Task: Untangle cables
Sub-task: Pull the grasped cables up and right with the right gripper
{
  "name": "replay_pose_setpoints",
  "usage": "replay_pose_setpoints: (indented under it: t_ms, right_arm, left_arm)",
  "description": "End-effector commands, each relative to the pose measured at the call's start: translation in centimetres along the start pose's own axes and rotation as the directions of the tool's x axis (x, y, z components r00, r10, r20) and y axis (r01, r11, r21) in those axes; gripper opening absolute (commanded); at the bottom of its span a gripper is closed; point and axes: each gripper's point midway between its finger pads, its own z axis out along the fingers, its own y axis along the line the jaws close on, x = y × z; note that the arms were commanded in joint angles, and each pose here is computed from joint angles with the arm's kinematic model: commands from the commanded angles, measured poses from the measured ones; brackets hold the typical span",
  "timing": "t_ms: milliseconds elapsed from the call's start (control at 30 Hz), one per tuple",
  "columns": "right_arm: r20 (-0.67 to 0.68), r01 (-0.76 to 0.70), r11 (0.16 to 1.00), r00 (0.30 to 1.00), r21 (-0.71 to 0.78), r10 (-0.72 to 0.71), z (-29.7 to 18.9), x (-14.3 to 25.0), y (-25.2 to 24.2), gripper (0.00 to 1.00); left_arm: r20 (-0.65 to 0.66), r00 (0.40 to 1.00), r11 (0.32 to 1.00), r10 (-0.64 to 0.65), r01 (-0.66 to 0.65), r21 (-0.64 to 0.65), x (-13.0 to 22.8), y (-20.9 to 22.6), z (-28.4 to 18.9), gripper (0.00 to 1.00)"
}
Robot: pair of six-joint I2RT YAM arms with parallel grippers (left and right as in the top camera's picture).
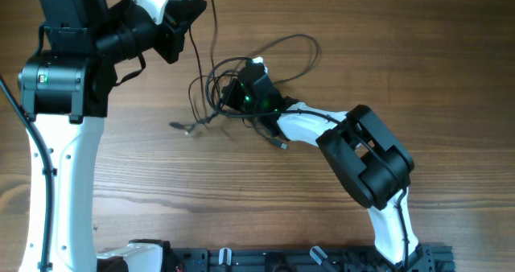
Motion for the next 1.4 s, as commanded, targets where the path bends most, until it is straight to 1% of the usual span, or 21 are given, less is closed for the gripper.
replay_pose_setpoints:
  t_ms: [0,167,267,333,400,533,600,733,900,1067,1167,1367]
  right_arm:
    - [0.025,-0.004,1.000,1.000,0.006,0.004,0.4,-0.7,-0.6,0.05]
    - [0.065,-0.029,1.000,0.997,-0.008,0.029,-0.4,-3.6,-1.0,0.05]
    - [0.098,-0.020,0.999,0.995,-0.030,0.023,-2.1,-6.9,-1.1,0.05]
    - [0.133,-0.026,1.000,0.991,-0.016,0.028,-3.7,-9.4,-1.7,0.05]
    - [0.159,0.010,1.000,0.987,-0.011,-0.008,-5.8,-12.0,-2.0,0.05]
    - [0.167,0.036,0.999,0.985,0.038,-0.042,-10.5,-15.5,-3.5,0.05]
    - [0.161,0.047,0.998,0.986,0.050,-0.054,-12.7,-16.4,-3.7,0.05]
    - [0.177,0.089,0.994,0.979,0.059,-0.098,-16.7,-17.6,-2.8,0.05]
    - [0.254,0.155,0.988,0.955,0.016,-0.154,-22.1,-18.8,1.0,0.05]
    - [0.320,0.201,0.979,0.931,-0.044,-0.177,-26.0,-19.3,4.2,0.05]
    - [0.358,0.213,0.976,0.916,-0.054,-0.180,-28.4,-19.7,5.2,0.04]
    - [0.420,0.230,0.968,0.892,-0.103,-0.168,-32.6,-20.8,6.3,0.04]
  left_arm:
    - [0.026,1.000,1.000,0.003,-0.004,0.019,-0.8,-1.0,-0.8,0.05]
    - [0.026,1.000,1.000,0.004,-0.004,0.018,-0.8,-1.0,-0.8,0.05]
    - [0.017,1.000,1.000,0.007,-0.007,-0.004,-0.6,-0.6,-0.8,0.04]
    - [0.007,1.000,0.999,0.007,-0.007,-0.032,-0.5,-0.1,-0.8,0.04]
    - [-0.008,1.000,0.998,0.005,-0.006,-0.068,-0.2,0.6,-0.8,0.04]
    - [-0.045,0.999,0.995,0.020,-0.024,-0.095,0.8,1.7,0.0,0.04]
    - [-0.069,0.997,0.995,0.017,-0.023,-0.094,1.6,2.3,0.8,0.04]
    - [-0.127,0.992,0.997,-0.028,0.019,-0.071,3.9,3.5,3.5,0.04]
    - [-0.215,0.972,0.995,-0.094,0.087,-0.043,7.9,5.2,7.2,0.04]
    - [-0.294,0.944,0.989,-0.150,0.149,-0.024,11.8,6.2,10.2,0.04]
    - [-0.331,0.928,0.984,-0.173,0.178,-0.017,13.7,6.6,11.5,0.04]
    - [-0.371,0.907,0.978,-0.199,0.209,-0.013,15.8,7.0,12.9,0.04]
